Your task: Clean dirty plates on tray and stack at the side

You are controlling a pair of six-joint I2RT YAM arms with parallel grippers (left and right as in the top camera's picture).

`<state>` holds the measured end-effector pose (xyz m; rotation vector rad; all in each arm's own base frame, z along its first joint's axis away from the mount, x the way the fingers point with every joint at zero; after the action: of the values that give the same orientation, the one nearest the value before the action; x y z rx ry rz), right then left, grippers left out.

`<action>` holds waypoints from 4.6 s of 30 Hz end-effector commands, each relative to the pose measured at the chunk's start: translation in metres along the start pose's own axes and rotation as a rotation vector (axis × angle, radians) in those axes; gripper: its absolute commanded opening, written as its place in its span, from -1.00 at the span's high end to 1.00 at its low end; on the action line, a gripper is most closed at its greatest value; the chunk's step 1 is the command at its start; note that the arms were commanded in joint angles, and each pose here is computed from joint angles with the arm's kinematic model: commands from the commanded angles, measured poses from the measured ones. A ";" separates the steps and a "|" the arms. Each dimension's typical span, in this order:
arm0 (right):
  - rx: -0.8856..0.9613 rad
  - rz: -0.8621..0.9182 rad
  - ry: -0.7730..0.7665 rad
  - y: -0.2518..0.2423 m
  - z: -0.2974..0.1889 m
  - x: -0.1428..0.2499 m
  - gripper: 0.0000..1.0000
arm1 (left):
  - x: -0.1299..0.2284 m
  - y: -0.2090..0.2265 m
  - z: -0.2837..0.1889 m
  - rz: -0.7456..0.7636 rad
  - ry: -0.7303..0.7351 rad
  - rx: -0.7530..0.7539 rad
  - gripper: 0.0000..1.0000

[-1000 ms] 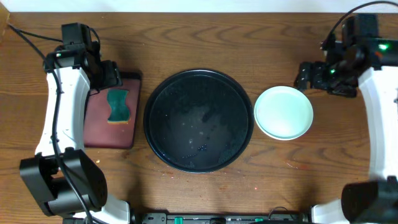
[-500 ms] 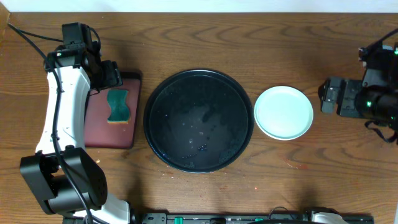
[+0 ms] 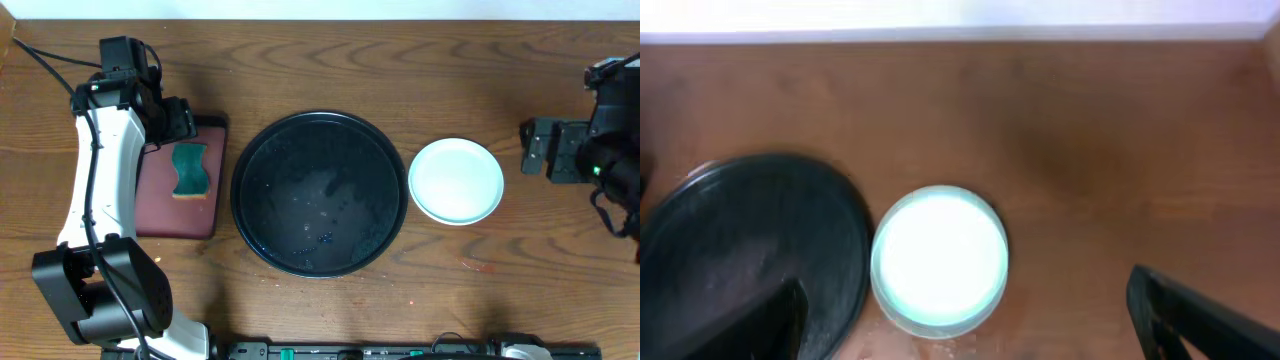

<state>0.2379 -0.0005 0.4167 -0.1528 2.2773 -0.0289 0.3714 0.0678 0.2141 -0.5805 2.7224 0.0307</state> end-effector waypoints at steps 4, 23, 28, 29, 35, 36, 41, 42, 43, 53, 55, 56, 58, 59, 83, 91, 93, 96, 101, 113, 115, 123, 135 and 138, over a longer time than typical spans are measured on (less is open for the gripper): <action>0.015 -0.081 -0.195 0.011 0.014 0.034 -0.99 | -0.002 0.001 0.001 -0.014 -0.002 -0.006 -0.55; -0.050 -0.063 -0.609 0.045 0.098 0.192 -0.98 | -0.002 0.001 0.001 -0.014 -0.002 -0.005 -0.56; -0.072 0.005 -0.653 0.047 0.110 0.209 -0.99 | -0.002 0.001 0.001 -0.014 -0.002 -0.006 -0.55; -0.075 0.004 -0.658 0.047 0.112 0.211 -0.99 | -0.002 0.001 0.001 -0.014 -0.002 -0.006 -0.55; -0.103 -0.012 -0.652 0.054 0.121 0.223 -0.98 | -0.002 0.001 0.001 -0.014 -0.002 -0.006 -0.56; -0.105 -0.013 -0.647 0.055 0.122 0.224 -0.99 | -0.002 0.001 0.001 -0.014 -0.002 -0.005 -0.56; -0.115 -0.016 -0.624 0.057 0.124 0.228 -0.98 | -0.002 0.001 0.001 -0.014 -0.002 -0.006 -0.56; -0.116 -0.016 -0.615 0.057 0.125 0.229 -0.99 | -0.002 0.001 0.001 -0.014 -0.002 -0.006 -0.56; -0.120 -0.018 -0.603 0.057 0.126 0.231 -0.98 | -0.002 0.001 0.001 -0.014 -0.002 -0.005 -0.56; -0.118 -0.017 -0.623 0.057 0.122 0.231 -0.99 | -0.002 0.001 0.001 -0.014 -0.002 -0.006 -0.56; -0.117 -0.017 -0.650 0.057 0.118 0.229 -0.99 | -0.002 0.001 0.001 -0.014 -0.002 -0.006 -0.56; -0.117 -0.017 -0.656 0.057 0.117 0.228 -0.98 | -0.002 0.001 0.001 -0.014 -0.002 -0.006 -0.56; -0.116 -0.017 -0.652 0.057 0.118 0.229 -0.98 | -0.002 0.001 0.001 -0.014 -0.002 -0.006 -0.56; -0.117 -0.017 -0.652 0.057 0.118 0.229 -0.99 | -0.002 0.001 0.001 -0.014 -0.002 -0.006 -0.56; -0.117 -0.017 -0.650 0.057 0.118 0.229 -0.99 | -0.002 0.001 0.001 -0.014 -0.002 -0.006 -0.56; -0.117 -0.017 -0.650 0.057 0.118 0.229 -0.98 | -0.002 -0.004 -0.009 -0.001 -0.025 0.005 -0.57; -0.117 -0.017 -0.650 0.057 0.118 0.229 -0.98 | -0.003 -0.002 -0.022 0.009 -0.073 -0.043 -0.56; -0.117 -0.017 -0.650 0.057 0.118 0.229 -0.99 | -0.004 0.003 -0.052 0.014 -0.178 -0.119 -0.57; -0.117 -0.017 -0.650 0.057 0.118 0.229 -0.99 | 0.006 0.000 -0.110 0.009 -0.374 -0.036 -0.56; -0.117 -0.017 -0.650 0.057 0.118 0.229 -0.99 | 0.092 0.010 -0.125 0.068 -0.828 0.230 -0.57; -0.117 -0.017 -0.650 0.057 0.118 0.229 -0.99 | 0.107 0.015 -0.117 0.065 -0.875 0.242 -0.56; -0.117 -0.017 -0.650 0.057 0.118 0.229 -0.99 | 0.168 0.030 -0.075 0.093 -1.006 0.259 -0.56; -0.117 -0.017 -0.650 0.057 0.118 0.229 -0.98 | 0.205 0.028 -0.032 0.220 -1.071 0.268 -0.56; -0.117 -0.017 -0.650 0.057 0.118 0.229 -0.99 | 0.208 0.028 -0.027 0.224 -1.074 0.275 -0.57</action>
<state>0.1743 0.0290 0.1631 -0.2041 1.6293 0.1031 0.1741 0.0110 0.1709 -0.1326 1.6931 0.0018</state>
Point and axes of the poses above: each gripper's point midway between its finger pads, its own z axis out along the fingers, its own y axis along the line the jaws close on, x = y × z, the point moved 7 cm from there along -z, back along the fingers, and after that the axes turned 7 degrees about -z, right-handed, at the moved point
